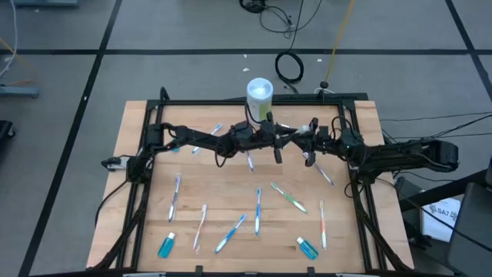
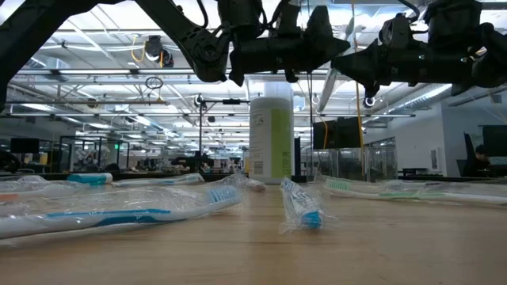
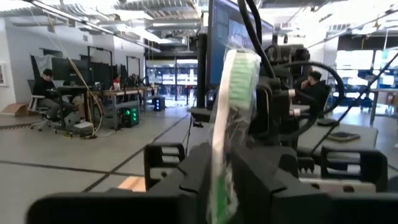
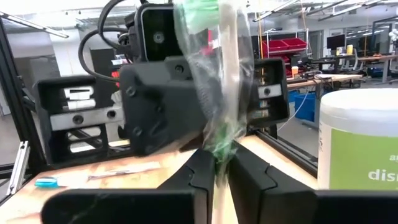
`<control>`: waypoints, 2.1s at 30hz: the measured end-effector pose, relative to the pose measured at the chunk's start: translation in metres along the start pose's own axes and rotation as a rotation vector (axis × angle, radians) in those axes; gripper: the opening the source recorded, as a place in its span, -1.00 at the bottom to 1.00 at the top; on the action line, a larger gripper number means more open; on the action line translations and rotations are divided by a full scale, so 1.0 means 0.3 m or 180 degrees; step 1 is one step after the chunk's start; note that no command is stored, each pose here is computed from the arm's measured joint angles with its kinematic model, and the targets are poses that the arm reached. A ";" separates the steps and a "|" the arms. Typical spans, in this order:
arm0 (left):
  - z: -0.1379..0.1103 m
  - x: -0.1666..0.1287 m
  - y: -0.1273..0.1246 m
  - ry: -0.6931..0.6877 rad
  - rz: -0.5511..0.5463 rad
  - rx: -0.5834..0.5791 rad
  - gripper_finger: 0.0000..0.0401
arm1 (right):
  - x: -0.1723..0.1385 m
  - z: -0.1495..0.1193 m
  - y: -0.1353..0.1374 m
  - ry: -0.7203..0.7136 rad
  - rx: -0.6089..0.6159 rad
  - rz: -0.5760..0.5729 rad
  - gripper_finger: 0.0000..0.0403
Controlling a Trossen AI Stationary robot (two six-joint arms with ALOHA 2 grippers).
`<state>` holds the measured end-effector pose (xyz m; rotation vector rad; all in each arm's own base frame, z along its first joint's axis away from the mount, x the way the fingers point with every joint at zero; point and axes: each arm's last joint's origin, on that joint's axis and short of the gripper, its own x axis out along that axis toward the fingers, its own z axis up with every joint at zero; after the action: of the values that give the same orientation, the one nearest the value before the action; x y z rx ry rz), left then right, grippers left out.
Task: Pick & Place toothbrushing station
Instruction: Put the left green toothbrush into the transparent organizer
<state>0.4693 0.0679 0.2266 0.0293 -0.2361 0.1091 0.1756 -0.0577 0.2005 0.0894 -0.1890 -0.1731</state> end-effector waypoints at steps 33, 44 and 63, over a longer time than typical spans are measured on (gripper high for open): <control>0.678 -0.554 0.057 0.2326 0.1120 0.0376 -0.27 | 0.085 0.090 -0.107 0.0525 -0.0103 -0.0746 -0.94; 0.443 -0.767 0.114 0.2019 0.1535 0.0085 -0.36 | 0.168 0.018 -0.188 0.1096 -0.0290 -0.1607 -0.93; 0.403 -0.814 0.133 0.1798 0.1628 0.0106 -0.36 | 0.162 -0.132 -0.324 0.1551 0.0164 -0.1863 -0.82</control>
<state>0.2008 0.0770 0.2874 -0.0301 0.3293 0.6204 0.2147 -0.1589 0.1604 0.2339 0.3267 -0.7205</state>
